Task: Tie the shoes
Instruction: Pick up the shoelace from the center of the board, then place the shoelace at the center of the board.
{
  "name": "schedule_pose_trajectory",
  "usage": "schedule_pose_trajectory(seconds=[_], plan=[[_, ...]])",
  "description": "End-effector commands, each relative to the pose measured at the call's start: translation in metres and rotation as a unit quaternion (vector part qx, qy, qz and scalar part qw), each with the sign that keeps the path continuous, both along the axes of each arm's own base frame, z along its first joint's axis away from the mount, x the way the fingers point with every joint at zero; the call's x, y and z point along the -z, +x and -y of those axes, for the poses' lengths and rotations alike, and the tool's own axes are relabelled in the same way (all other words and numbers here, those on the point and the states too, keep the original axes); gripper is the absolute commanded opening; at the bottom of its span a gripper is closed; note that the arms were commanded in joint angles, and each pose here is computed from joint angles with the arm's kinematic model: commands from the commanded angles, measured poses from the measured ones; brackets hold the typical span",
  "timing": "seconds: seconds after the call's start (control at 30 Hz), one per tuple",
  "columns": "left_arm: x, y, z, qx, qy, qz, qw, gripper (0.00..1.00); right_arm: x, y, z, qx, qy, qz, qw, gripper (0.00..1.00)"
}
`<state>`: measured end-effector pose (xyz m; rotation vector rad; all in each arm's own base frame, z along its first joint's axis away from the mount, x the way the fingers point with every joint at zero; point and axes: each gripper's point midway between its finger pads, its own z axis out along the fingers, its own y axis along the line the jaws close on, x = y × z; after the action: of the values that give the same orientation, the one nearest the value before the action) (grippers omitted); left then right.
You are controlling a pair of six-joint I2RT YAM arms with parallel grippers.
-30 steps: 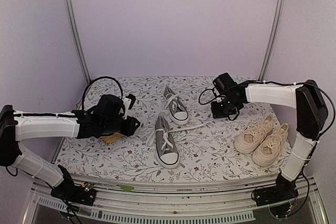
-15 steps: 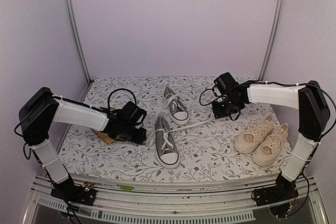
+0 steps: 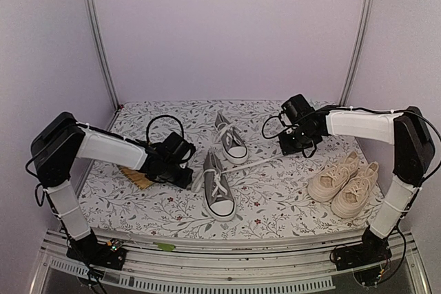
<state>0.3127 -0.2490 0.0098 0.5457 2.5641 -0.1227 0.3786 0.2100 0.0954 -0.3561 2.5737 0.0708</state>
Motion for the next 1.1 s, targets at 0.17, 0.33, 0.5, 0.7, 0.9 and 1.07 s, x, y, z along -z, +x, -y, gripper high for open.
schedule_pose_trajectory(seconds=[0.17, 0.33, 0.5, 0.7, 0.9, 1.07], plan=[[0.033, -0.018, 0.003, 0.054, 0.01, -0.06, 0.997, 0.0, -0.017, 0.006, -0.003, -0.007, 0.003, 0.018, 1.0, 0.01], [-0.009, -0.001, -0.026, -0.033, 0.021, 0.028, 0.999, 0.0, -0.039, 0.008, -0.01, -0.029, 0.021, 0.038, 0.999, 0.01], [-0.083, 0.005, -0.013, 0.005, -0.032, 0.146, 0.989, 0.0, -0.079, -0.01, -0.059, -0.171, 0.104, 0.062, 0.978, 0.01], [-0.157, -0.046, 0.033, 0.185, -0.064, 0.238, 0.951, 0.0, -0.106, -0.067, -0.131, -0.382, 0.19, 0.047, 0.903, 0.0], [-0.227, -0.115, 0.06, 0.333, -0.185, 0.306, 0.872, 0.0, -0.11, -0.071, -0.211, -0.468, 0.258, 0.021, 0.845, 0.01], [-0.229, -0.118, 0.058, 0.333, -0.189, 0.321, 0.866, 0.0, -0.089, -0.079, -0.279, -0.516, 0.274, -0.005, 0.811, 0.01]])
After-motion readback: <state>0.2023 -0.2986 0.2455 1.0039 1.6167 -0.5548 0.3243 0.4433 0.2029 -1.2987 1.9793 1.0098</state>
